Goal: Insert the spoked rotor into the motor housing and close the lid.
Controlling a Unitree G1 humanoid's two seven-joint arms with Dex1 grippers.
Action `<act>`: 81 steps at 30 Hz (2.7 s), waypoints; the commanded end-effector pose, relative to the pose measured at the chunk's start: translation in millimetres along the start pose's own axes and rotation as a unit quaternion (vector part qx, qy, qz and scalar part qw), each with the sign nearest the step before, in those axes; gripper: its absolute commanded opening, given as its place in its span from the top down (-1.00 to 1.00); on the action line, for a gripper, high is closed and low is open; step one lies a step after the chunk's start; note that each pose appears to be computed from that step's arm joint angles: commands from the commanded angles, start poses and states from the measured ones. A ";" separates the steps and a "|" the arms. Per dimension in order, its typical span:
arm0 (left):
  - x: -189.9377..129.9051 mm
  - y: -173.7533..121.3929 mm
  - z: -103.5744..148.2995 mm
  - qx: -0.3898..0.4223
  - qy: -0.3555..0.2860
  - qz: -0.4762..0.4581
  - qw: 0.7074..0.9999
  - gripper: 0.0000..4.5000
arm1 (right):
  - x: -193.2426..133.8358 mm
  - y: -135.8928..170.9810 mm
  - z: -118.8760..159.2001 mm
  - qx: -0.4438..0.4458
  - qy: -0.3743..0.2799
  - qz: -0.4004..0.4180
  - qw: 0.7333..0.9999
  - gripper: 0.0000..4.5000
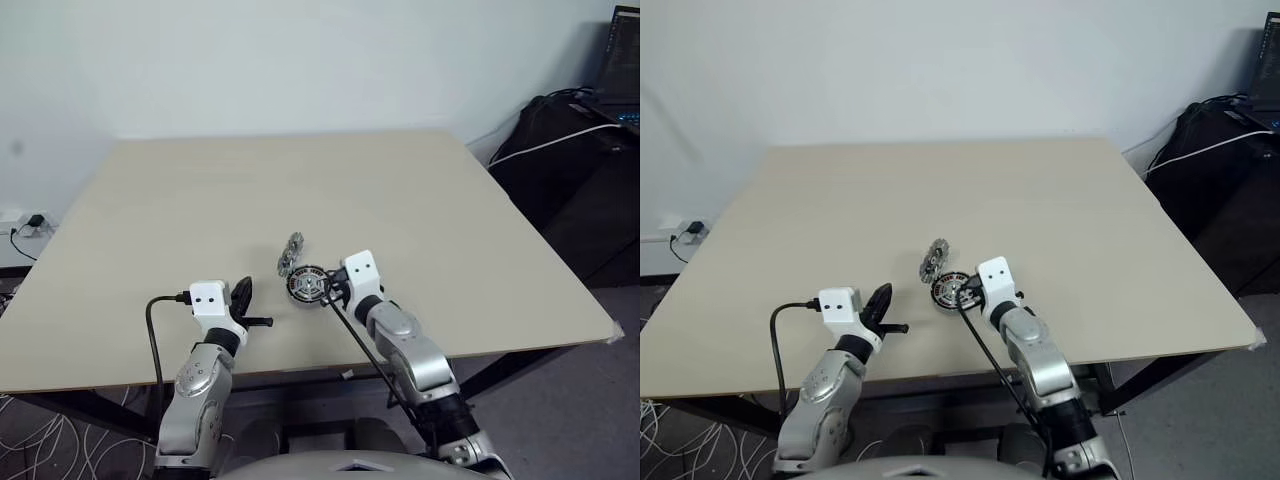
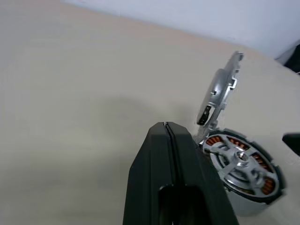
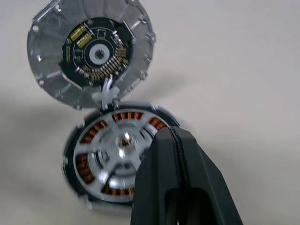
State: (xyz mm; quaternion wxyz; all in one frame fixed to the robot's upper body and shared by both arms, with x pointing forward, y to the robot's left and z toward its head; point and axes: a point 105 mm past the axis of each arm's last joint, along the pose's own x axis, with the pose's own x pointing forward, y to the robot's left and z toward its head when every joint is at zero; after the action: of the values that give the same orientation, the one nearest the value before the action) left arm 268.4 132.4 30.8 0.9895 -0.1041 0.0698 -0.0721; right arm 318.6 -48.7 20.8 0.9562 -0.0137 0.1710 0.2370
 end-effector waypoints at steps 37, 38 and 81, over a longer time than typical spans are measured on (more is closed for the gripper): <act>10.5 -15.9 -2.7 0.003 -0.009 -0.018 1.000 1.00 | 7.6 18.6 31.0 -0.274 0.049 0.167 0.946 -0.24; 10.6 -15.6 -2.9 0.002 -0.009 -0.017 1.000 1.00 | 6.9 18.7 30.8 -0.285 0.053 0.173 0.941 -0.24; 7.6 -13.8 -8.5 -0.031 -0.021 0.013 0.999 1.00 | 2.8 5.2 13.0 -0.604 0.273 0.429 0.614 -0.24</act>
State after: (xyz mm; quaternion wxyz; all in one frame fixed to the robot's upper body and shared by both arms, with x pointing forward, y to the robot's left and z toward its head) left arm 269.0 121.4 11.7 0.9879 -0.1214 0.0808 -0.0535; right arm 318.5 -42.4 24.1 0.4382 -0.5666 0.2360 0.6567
